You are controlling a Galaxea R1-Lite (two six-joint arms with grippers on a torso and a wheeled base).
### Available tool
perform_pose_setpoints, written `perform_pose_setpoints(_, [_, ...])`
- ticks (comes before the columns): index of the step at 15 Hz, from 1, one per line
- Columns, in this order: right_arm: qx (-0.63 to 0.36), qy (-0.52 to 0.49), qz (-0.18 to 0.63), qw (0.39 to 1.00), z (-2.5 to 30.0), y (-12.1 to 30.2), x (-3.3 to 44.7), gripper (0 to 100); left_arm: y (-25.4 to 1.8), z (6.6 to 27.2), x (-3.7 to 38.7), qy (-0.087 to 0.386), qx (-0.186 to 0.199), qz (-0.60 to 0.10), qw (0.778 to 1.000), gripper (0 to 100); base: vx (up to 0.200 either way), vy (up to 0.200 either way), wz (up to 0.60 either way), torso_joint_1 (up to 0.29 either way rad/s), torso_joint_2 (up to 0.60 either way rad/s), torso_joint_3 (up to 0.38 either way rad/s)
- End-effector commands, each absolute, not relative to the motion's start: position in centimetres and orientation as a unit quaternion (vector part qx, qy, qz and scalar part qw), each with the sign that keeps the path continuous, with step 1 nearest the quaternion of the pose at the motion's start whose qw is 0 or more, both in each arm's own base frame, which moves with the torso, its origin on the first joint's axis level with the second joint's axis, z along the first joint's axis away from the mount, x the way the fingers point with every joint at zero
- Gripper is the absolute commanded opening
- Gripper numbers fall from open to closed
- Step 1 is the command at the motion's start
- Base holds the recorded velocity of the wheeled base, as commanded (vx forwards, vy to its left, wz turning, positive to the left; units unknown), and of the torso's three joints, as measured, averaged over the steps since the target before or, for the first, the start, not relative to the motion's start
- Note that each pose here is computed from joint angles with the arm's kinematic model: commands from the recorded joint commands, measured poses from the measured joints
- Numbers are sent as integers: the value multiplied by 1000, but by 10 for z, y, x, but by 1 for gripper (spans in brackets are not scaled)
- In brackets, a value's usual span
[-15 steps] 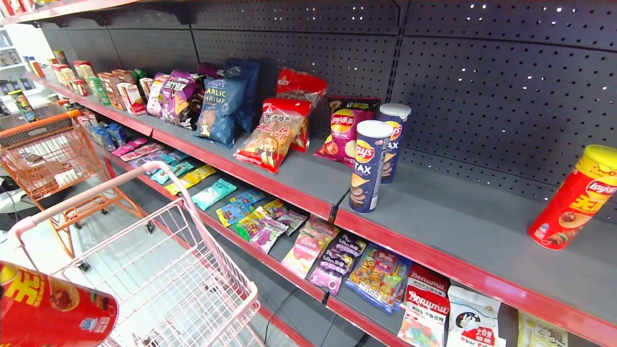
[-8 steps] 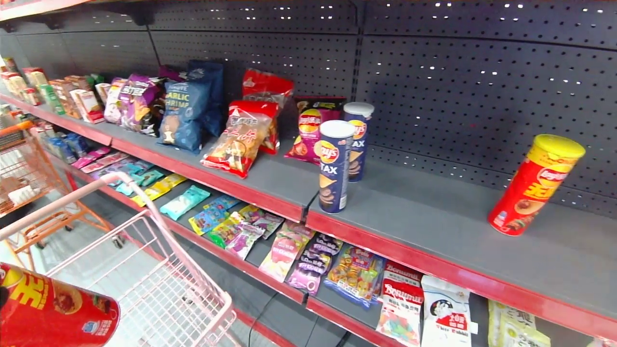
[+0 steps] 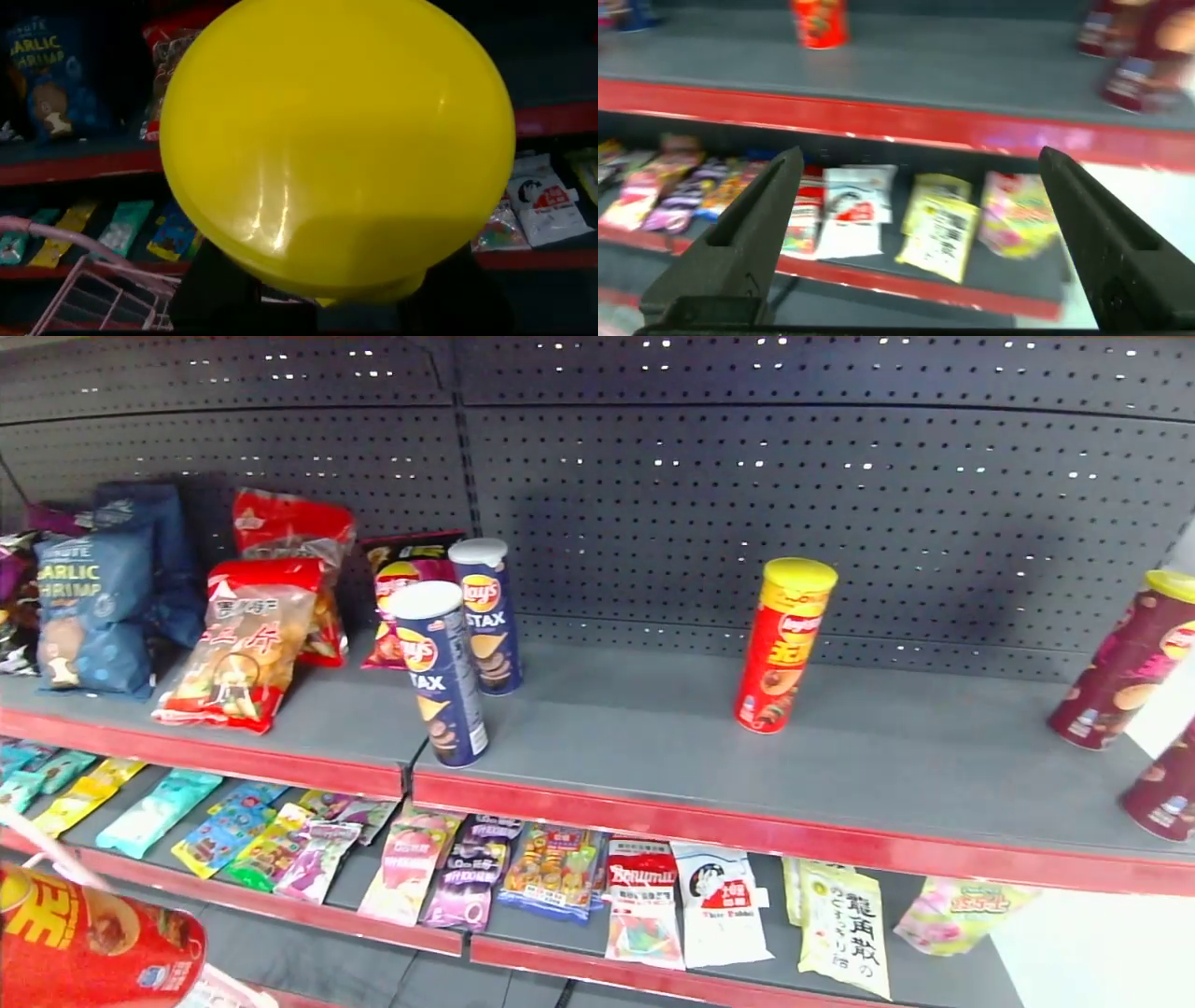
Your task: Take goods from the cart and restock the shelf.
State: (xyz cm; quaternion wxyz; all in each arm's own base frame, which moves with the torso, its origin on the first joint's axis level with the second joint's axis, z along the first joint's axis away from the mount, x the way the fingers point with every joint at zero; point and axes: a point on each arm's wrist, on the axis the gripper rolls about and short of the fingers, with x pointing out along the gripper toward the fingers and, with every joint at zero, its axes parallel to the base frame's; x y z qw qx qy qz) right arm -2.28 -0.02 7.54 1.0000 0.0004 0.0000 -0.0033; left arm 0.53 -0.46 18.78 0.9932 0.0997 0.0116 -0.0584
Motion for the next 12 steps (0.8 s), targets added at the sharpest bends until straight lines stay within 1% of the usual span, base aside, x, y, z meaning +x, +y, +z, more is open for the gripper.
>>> perform_pose_setpoints(1, [-1,0,-3,1000,75,0,-23,100,-6,183,-4,-1,100,-58,993,0,0,0,0,0,0,0])
perform_pose_setpoints(3, [-1,0,-2,1000,75,0,-23,100,-7,178,-10,2,100,-61,993,0,0,0,0,0,0,0])
perform_pose_setpoints(6, [-5,4,0,1000,75,0,-22,100,-8,174,-21,-13,102,-58,993,0,0,0,0,0,0,0])
perform_pose_setpoints(8, [-16,-1,38,999,80,1,-22,100,-8,172,-24,-21,102,-56,993,0,0,0,0,0,0,0])
perform_pose_setpoints(9, [-3,7,93,996,157,4,-10,100,-8,171,-25,-22,102,-55,993,0,0,0,0,0,0,0])
perform_pose_setpoints(10, [-7,14,132,991,193,6,7,100,-8,169,-24,-20,101,-54,993,0,0,0,0,0,0,0])
perform_pose_setpoints(11, [-7,14,132,991,193,6,7,100,-8,169,-24,-20,101,-54,993,0,0,0,0,0,0,0])
perform_pose_setpoints(12, [-100,68,252,960,184,12,33,100,-8,167,-22,-13,100,-53,994,0,0,0,0,0,0,0])
